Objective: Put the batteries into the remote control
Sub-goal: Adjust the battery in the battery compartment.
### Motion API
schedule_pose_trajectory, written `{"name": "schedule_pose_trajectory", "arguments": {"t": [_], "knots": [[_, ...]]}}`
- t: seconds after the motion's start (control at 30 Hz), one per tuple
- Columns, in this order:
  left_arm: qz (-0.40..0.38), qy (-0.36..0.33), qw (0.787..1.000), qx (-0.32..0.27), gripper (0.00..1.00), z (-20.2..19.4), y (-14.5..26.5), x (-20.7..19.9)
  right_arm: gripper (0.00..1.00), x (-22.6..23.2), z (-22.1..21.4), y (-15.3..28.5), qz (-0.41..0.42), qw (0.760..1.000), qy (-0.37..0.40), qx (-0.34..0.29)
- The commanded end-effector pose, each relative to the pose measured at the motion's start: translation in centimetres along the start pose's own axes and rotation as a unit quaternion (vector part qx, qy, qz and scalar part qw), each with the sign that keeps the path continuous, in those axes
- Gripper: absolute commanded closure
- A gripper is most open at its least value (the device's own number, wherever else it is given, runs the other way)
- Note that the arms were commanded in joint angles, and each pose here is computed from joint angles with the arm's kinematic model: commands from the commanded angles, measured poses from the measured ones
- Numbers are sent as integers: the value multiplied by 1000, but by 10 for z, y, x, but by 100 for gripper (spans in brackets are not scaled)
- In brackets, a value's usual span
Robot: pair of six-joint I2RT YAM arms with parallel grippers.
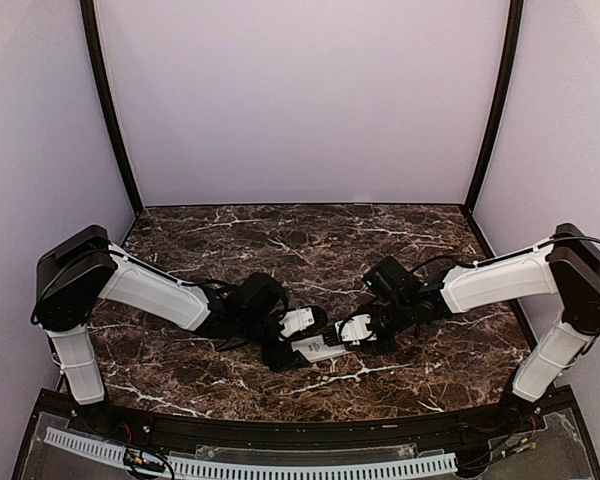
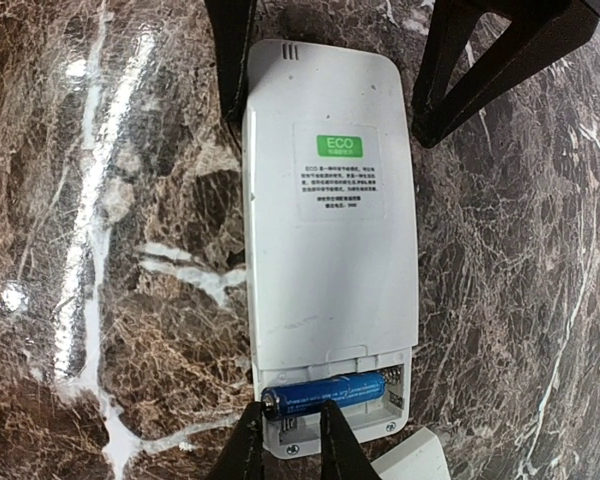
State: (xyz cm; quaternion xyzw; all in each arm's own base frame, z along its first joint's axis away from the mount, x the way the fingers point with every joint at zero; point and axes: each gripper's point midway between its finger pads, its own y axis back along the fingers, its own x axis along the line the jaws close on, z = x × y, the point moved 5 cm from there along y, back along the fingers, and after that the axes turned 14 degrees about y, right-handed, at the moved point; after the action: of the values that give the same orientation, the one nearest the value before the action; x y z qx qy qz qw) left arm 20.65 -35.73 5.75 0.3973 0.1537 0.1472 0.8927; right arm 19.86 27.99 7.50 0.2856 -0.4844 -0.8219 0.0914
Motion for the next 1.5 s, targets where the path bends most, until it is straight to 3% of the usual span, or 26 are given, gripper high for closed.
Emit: {"name": "schedule_pose_trajectory", "arguments": {"t": [0.0, 1.07, 1.47], "knots": [[-4, 22, 999, 31, 25, -23, 0, 3, 82, -18, 4, -5, -39, 999, 12, -4], [-7, 32, 999, 27, 25, -24, -1, 5, 75, -4, 16, 10, -7, 999, 19, -45], [-8, 31, 999, 27, 25, -25, -1, 5, 75, -29, 44, 55, -48, 992, -24, -116]]}}
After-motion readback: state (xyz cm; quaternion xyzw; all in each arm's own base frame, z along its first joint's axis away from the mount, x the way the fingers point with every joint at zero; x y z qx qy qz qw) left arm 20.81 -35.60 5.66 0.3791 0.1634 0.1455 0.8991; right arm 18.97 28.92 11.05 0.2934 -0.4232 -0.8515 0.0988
